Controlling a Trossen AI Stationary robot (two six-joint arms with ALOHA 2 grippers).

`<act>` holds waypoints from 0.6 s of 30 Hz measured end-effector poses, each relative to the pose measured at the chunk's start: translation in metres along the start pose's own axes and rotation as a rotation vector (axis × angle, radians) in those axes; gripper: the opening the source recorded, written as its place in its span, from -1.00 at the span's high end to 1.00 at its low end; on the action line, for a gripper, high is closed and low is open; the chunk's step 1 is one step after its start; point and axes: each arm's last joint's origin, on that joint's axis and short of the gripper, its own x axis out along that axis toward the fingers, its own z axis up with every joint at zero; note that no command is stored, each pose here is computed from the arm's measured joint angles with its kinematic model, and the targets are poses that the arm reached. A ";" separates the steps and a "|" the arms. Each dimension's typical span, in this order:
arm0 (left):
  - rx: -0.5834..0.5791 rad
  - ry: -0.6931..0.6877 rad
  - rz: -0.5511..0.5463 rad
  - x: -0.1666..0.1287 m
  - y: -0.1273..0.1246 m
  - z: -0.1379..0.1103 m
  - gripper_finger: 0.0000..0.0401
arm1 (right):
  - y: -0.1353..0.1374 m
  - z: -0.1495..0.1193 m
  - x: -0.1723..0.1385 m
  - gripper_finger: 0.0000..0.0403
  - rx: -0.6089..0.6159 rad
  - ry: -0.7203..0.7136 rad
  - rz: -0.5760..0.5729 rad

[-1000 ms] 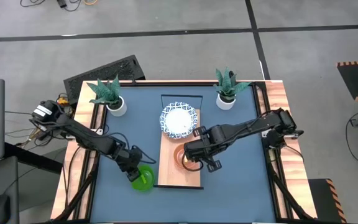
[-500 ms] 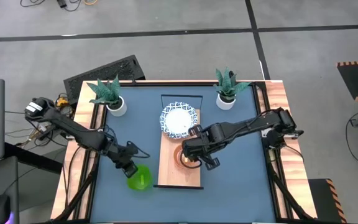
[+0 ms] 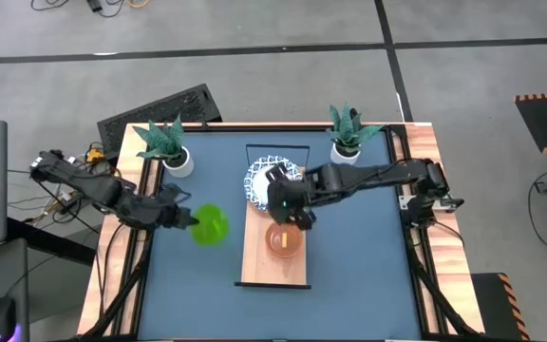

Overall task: Place and stack bowls onto a shelf
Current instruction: Stack the green bowl on top of the yellow bowl on the shelf

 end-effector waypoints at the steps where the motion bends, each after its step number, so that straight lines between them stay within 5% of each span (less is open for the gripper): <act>1: -0.007 -0.018 -0.005 -0.005 -0.003 0.003 1.00 | -0.009 0.002 -0.005 0.82 -0.001 -0.035 -0.037; 6: 0.019 -0.039 0.030 -0.021 -0.020 0.015 1.00 | -0.058 0.013 -0.049 0.82 0.030 -0.334 -0.195; 11: 0.071 0.019 0.107 -0.035 -0.047 0.029 1.00 | -0.089 0.014 -0.089 0.78 0.052 -0.713 -0.156; 18: 0.161 0.097 0.251 -0.055 -0.093 0.055 1.00 | -0.090 0.016 -0.100 0.49 -0.018 -0.805 -0.124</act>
